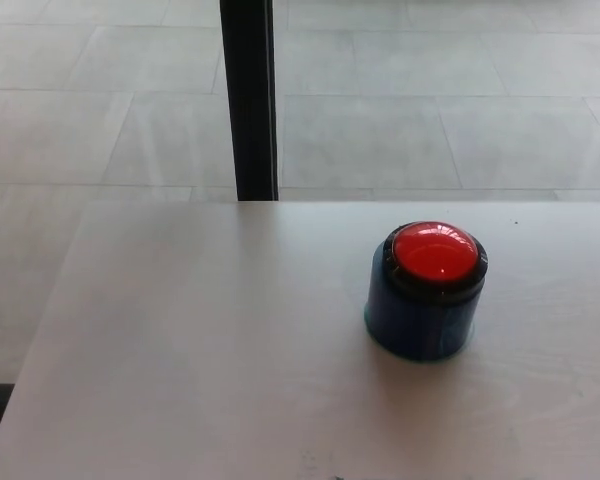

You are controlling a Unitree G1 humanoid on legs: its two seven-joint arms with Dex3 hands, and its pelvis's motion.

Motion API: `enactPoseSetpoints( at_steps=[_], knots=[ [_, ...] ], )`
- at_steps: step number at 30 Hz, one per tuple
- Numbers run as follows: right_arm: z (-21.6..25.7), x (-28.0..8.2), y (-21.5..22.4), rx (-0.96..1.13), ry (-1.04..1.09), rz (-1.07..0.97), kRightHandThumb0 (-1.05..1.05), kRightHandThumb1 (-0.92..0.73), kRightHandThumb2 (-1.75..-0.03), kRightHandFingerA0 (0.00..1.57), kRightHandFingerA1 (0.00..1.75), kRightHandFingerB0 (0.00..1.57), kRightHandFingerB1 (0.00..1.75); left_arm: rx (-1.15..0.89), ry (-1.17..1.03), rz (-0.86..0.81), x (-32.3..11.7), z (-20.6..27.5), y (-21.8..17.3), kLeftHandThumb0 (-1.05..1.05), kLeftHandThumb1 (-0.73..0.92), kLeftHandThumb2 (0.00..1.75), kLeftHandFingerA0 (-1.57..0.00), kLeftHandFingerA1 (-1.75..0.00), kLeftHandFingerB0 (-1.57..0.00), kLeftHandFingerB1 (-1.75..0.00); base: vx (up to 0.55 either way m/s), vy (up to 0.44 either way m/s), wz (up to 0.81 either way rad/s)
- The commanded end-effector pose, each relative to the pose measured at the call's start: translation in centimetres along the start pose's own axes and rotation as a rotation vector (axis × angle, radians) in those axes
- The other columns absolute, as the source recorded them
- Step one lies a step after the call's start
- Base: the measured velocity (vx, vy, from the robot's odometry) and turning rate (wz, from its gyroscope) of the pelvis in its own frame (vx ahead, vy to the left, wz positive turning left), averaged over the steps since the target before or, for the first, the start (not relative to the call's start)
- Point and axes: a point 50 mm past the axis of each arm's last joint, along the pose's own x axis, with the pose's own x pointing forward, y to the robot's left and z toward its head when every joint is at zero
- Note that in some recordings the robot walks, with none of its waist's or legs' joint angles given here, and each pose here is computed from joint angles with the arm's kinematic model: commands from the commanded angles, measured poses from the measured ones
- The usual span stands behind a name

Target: The robot uses its right hand to press the red button kept in the middle of the desk

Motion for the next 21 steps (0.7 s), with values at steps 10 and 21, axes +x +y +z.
enactPoseSetpoints(
  at_steps=[10, 21],
  knots=[
    [13.2, 1.0, -5.7, 0.678, -0.264, -0.292, -0.61, -0.53, -0.57, 0.74, 0.56, 0.56, 0.43, -0.306, 0.015, 0.195, 0.5, 1.3, 4.4, -0.46, 0.55, 1.11, -0.55, -1.36, -0.42, -1.08, 0.0, 0.0, 0.0],
    [28.2, -0.7, -4.8, 0.837, -0.585, -0.201, -0.75, -0.52, -0.57, 1.04, 0.64, 0.72, 0.55, -0.339, 0.016, 0.209, 0.5, 1.4, 4.6, -0.46, 0.54, 1.12, -0.56, -1.41, -0.46, -1.13, 0.0, 0.0, 0.0]
  ],
)
